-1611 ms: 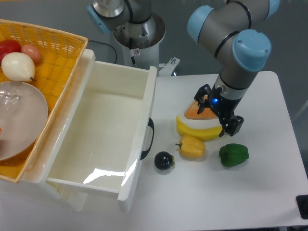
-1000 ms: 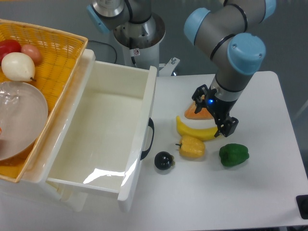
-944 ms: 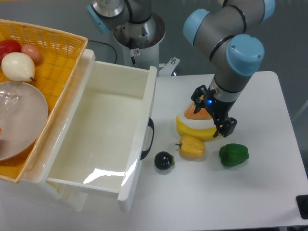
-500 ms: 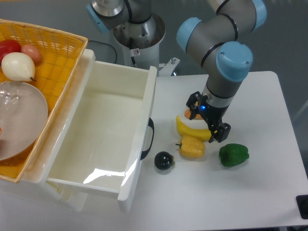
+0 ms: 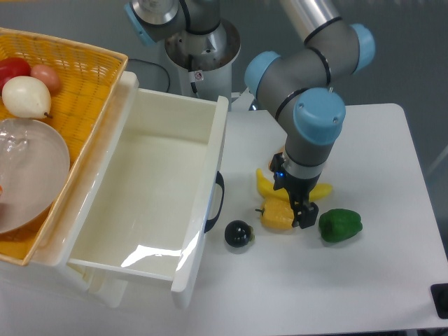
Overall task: Pick up the yellow pepper
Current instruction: 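Move the gripper down and toward the yellow bell pepper, then lower the open gripper over the yellow bell pepper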
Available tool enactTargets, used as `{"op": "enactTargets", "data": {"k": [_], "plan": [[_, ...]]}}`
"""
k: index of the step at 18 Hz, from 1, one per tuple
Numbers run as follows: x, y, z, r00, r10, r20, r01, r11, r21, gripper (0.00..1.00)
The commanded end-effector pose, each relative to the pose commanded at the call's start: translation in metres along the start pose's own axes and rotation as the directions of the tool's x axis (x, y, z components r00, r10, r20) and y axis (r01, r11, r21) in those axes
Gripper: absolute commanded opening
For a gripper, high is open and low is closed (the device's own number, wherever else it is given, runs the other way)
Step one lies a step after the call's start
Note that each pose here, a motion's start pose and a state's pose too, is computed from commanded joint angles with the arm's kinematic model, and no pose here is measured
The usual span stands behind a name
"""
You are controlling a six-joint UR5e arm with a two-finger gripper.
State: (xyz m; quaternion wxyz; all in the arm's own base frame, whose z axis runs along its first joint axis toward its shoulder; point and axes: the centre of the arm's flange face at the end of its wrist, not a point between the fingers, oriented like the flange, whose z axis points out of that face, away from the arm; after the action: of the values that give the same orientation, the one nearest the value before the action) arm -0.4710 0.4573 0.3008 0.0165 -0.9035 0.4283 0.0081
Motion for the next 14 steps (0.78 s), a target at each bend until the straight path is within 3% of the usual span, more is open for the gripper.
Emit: {"op": "enactTargets", "data": {"k": [7,14], "plan": [[-0.011,0.001,0.049,0.997,0.076,-0.031,-0.076,0.997,0.001,1.0],[-0.005,0.001,0.064,0.996,0.074,-0.057,-0.073,0.997,0.015,1.0]]}}
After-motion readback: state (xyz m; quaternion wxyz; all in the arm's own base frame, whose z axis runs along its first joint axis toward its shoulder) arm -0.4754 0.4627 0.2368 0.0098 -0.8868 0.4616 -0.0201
